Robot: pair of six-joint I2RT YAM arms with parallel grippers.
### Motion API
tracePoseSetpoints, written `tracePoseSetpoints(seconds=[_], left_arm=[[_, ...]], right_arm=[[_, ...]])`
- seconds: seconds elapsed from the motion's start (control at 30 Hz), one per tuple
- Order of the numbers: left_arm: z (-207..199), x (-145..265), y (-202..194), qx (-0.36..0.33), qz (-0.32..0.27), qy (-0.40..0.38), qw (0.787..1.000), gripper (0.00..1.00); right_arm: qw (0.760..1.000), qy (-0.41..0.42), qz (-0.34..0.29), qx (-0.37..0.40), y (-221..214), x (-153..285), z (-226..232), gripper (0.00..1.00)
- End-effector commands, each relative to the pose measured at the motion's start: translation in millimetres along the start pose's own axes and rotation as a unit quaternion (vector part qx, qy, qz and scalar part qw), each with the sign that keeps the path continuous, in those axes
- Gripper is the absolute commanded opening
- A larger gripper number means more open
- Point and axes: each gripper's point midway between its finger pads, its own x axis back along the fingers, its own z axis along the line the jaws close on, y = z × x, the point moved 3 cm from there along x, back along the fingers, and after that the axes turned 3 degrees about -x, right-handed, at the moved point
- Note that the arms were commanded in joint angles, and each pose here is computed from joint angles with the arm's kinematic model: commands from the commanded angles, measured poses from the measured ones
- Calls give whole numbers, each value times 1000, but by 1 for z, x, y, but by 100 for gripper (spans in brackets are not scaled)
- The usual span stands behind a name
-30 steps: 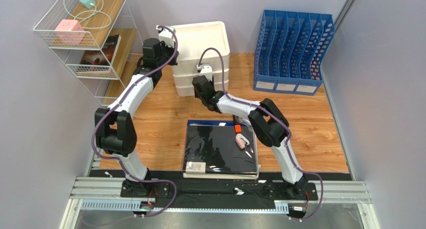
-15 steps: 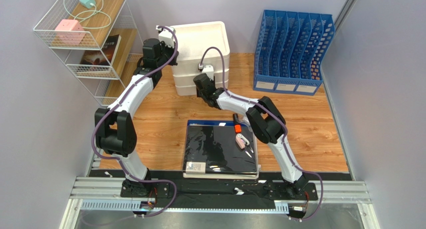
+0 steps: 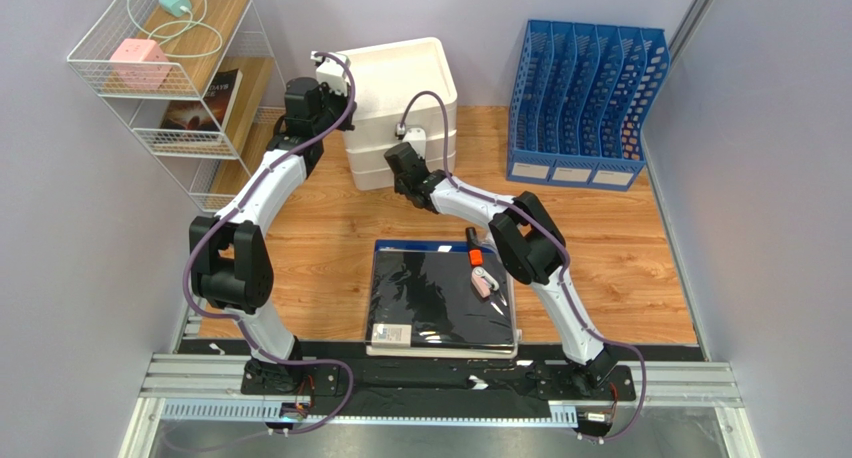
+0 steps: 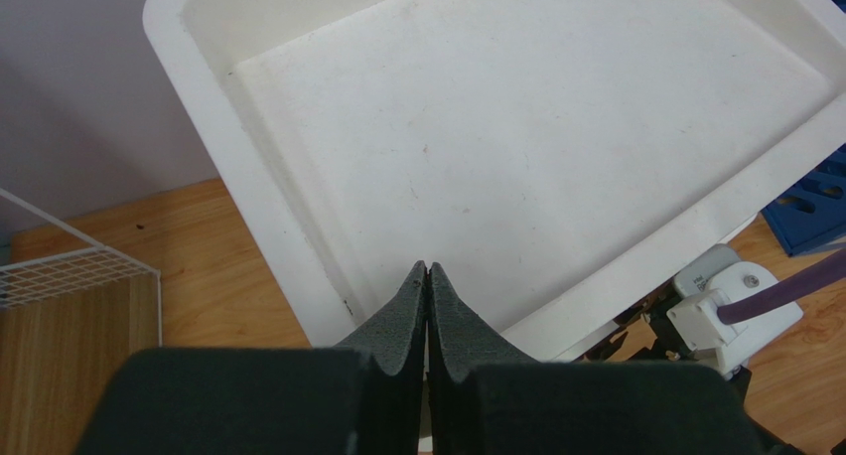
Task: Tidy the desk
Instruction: Open the drawer in the storage box.
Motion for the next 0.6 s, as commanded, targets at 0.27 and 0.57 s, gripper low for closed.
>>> tracePoseSetpoints(seconds=[0.27,0.57], left_arm=[[-8,13,-57,31,101,-12,994,4],[-8,15,-57,28,101,-12,994,0]], right_arm=[[1000,19,5,-20,-4,41,-10,0],[1000,28,-10,11,8,31,-1,36]])
